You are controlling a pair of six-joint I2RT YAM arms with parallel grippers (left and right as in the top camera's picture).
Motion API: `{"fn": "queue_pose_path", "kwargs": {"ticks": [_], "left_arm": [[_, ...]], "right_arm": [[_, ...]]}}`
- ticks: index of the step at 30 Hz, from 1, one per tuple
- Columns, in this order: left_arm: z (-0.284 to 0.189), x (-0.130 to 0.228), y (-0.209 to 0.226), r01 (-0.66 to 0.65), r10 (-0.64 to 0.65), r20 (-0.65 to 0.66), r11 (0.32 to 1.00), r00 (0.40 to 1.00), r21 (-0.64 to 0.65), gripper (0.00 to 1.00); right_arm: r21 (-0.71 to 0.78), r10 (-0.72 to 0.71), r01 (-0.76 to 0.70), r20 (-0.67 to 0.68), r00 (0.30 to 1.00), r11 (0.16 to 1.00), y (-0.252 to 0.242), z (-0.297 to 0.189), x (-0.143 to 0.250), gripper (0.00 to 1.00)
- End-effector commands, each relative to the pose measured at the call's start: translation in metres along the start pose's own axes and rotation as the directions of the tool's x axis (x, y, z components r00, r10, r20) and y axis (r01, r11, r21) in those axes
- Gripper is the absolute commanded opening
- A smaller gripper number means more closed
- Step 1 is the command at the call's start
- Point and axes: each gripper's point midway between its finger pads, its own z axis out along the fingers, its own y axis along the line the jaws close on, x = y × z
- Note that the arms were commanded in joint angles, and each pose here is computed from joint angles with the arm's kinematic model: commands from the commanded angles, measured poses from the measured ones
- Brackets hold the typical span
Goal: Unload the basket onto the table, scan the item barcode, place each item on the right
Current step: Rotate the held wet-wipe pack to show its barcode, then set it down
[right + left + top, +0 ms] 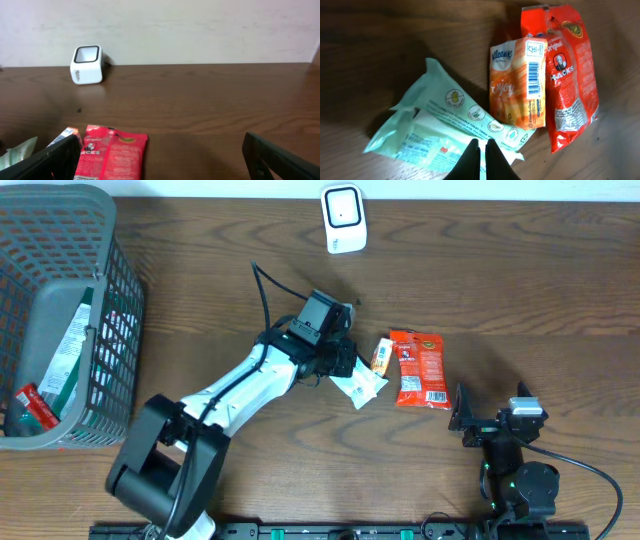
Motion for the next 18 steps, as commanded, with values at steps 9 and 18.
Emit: {"fn": "queue_pose_path", "kwargs": {"ticks": [9,18], "left_arm": [[0.015,0.011,-0.02,0.0,0.006,-0.035,0.987,0.999,0.158,0.08],[0.052,0.043,0.008,0.015,0.001,-0.128,0.992,0.992,0.126,0.08]], "right_arm": [[0.015,0.017,-0.017,0.001,1.0,1.0,-0.003,0.0,0.0,0.99],[0.015,0.017,-0.017,0.001,1.0,1.0,-0.003,0.0,0.0,0.99]]}}
